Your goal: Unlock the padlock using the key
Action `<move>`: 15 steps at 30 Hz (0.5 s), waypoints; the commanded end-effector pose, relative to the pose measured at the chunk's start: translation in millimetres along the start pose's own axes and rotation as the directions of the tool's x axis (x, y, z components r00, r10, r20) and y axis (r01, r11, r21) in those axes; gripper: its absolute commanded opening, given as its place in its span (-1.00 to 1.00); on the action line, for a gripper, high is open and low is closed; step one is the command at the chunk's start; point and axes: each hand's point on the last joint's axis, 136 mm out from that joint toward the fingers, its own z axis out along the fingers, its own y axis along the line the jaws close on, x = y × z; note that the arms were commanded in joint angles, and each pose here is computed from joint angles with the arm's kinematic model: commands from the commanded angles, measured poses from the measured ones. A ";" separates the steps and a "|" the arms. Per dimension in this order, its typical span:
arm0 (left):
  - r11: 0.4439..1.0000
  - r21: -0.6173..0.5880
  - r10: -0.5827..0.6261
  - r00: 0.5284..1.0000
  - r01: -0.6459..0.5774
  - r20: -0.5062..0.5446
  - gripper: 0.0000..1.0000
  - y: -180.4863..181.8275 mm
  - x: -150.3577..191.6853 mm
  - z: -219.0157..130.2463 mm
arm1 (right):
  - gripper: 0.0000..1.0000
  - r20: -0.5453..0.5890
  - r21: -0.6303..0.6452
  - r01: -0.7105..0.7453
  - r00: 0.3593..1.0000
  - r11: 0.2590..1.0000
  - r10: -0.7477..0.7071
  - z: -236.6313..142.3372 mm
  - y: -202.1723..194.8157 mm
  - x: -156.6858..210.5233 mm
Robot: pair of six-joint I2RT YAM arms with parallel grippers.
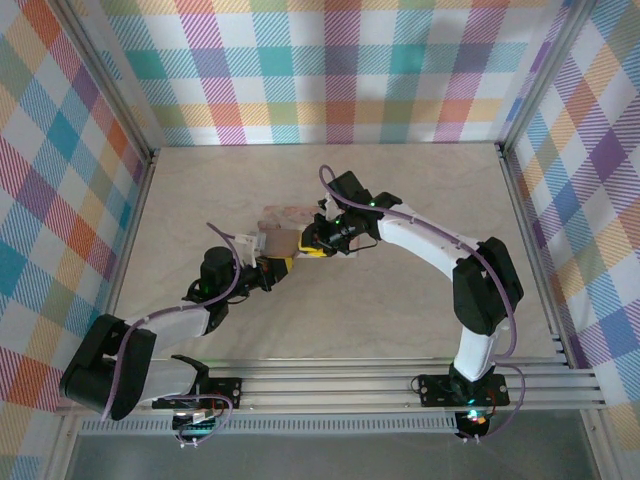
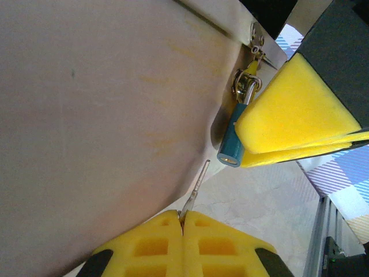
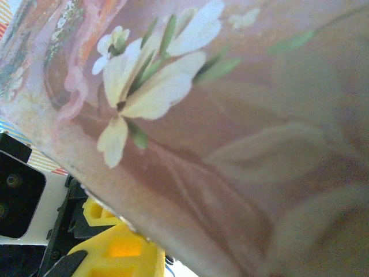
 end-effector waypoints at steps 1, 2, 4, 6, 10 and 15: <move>0.998 0.055 0.033 0.999 -0.034 0.017 -1.00 -14.8 -10.0 5.3 | -1.00 0.042 -0.110 0.071 0.997 0.991 -0.067 -19.1 37.5 -8.0; 0.998 0.056 0.037 0.999 -0.038 0.015 -1.00 -15.4 -9.1 5.4 | -1.00 0.041 -0.111 0.070 0.997 0.991 -0.066 -18.8 37.6 -8.0; 0.998 0.050 0.044 0.999 -0.045 0.014 -1.00 -15.1 -7.0 5.7 | -1.00 0.045 -0.112 0.067 0.997 0.991 -0.063 -18.4 38.0 -9.4; 0.998 0.033 0.057 0.998 -0.058 0.015 -1.00 -14.2 -4.4 5.4 | -1.00 0.051 -0.112 0.063 0.997 0.992 -0.058 -17.8 38.0 -10.9; 0.994 -0.024 0.107 0.994 -0.106 0.032 -1.00 -13.4 -1.5 3.0 | -1.00 0.054 -0.112 0.055 0.997 0.992 -0.049 -16.2 36.5 -12.1; 0.990 -0.048 0.131 0.991 -0.129 0.038 -1.00 -14.6 -4.0 2.1 | -1.00 0.050 -0.110 0.047 0.998 0.993 -0.042 -13.4 33.8 -11.7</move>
